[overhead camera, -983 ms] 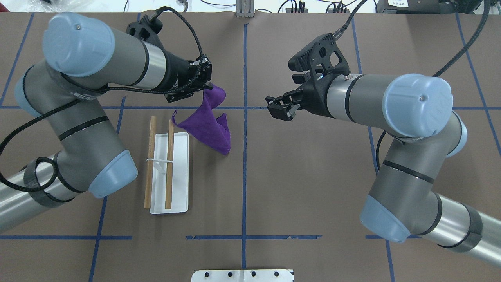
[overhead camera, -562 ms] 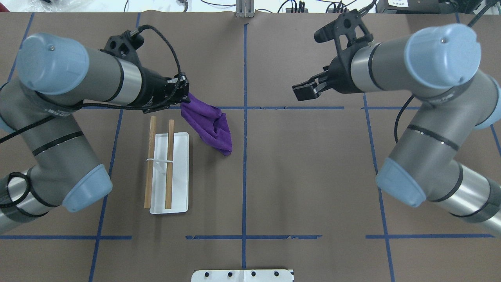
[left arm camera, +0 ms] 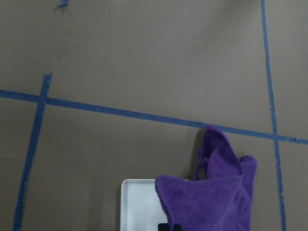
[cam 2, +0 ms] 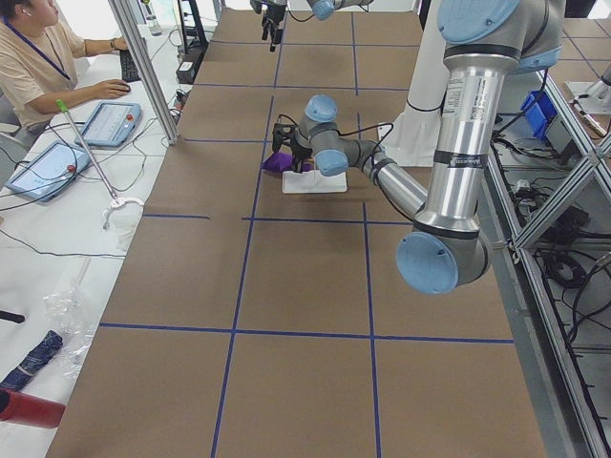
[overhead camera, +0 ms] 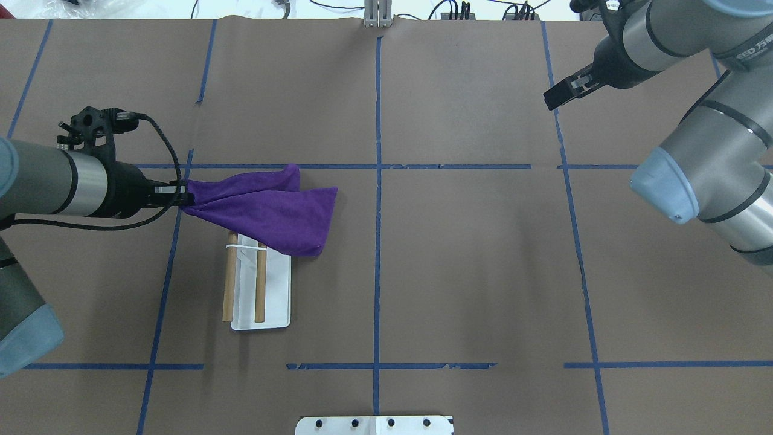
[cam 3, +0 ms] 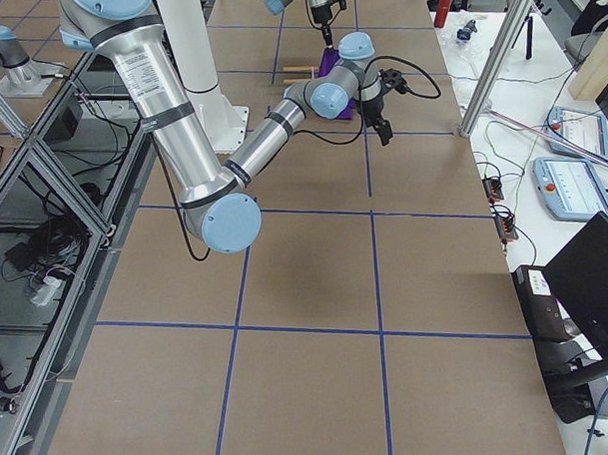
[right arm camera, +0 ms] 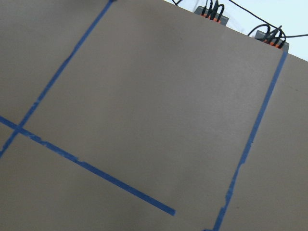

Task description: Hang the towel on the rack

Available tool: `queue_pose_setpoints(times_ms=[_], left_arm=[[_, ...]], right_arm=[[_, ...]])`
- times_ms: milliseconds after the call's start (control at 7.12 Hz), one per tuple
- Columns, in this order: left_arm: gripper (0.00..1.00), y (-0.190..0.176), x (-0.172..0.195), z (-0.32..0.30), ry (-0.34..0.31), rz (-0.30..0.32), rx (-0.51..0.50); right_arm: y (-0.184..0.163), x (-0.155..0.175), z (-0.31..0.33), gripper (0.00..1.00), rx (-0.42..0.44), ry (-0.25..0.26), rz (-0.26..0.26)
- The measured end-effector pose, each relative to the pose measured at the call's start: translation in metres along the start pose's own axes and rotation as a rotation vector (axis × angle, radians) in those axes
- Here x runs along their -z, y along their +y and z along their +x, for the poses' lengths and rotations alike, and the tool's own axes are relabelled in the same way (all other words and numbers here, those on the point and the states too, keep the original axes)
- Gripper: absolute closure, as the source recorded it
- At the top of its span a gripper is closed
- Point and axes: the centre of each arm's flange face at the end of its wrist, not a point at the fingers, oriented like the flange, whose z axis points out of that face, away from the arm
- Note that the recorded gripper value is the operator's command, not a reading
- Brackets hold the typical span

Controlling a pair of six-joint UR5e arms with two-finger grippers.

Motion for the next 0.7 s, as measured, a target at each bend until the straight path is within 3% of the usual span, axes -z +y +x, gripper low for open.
queue_pose_setpoints(times_ms=[421,562,702], left_arm=[[1.0,0.008,-0.016,-0.035,-0.013,-0.004,-0.047],[0.03,0.008,-0.027,-0.045,-0.003,-0.001,-0.052],[0.0,0.009,-0.037,-0.053,0.005,0.001,-0.056]], right_arm=[[0.005,-0.014,0.06,0.0,0.064,0.032,-0.057],[0.009,-0.015,0.078,0.0,0.08,0.034,-0.072],[0.01,-0.016,0.091,0.0,0.085,0.031,-0.085]])
